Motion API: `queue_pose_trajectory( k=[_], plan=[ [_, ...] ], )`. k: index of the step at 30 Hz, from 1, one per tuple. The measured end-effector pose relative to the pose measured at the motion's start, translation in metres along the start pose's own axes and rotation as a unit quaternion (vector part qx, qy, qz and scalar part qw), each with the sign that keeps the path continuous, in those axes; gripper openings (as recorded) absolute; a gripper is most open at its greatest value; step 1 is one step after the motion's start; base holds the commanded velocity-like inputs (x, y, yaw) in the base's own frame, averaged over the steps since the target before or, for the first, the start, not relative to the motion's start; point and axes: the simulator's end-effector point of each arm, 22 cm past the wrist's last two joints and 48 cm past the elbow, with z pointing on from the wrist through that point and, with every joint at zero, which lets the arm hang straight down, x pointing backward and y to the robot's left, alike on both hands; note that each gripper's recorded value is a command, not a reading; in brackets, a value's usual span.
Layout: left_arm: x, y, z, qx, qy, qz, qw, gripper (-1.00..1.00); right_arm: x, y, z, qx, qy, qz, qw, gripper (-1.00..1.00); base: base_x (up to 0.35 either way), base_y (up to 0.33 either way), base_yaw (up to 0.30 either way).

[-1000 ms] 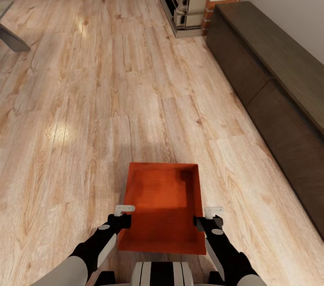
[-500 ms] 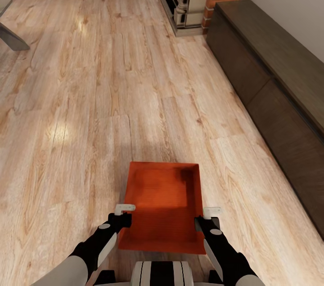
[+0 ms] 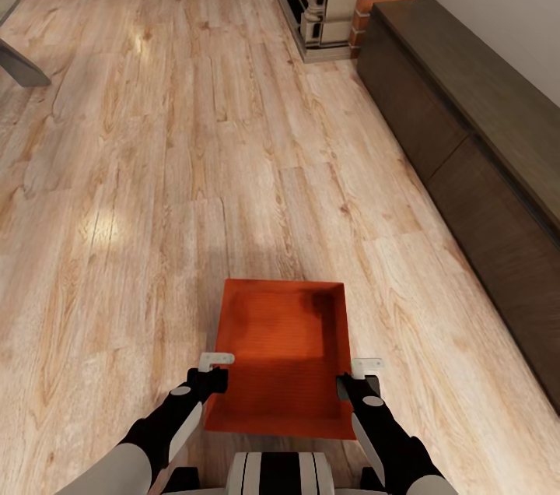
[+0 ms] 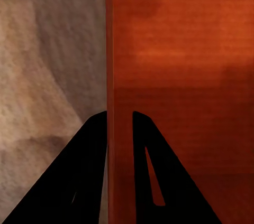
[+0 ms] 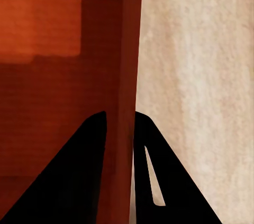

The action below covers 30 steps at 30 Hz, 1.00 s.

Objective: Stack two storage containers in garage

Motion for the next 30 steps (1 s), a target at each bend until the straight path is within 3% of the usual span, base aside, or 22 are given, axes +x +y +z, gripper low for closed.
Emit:
queue_pose_trajectory(
  k=[30],
  plan=[
    [-0.0061,-0.0002,0.0000,0.002,-0.007,0.002,1.0000,-1.00,-0.0059,-0.0006,-0.0005,0.002,-0.006,-0.001,1.0000,-1.00,0.000,0.000,0.000]
  ],
)
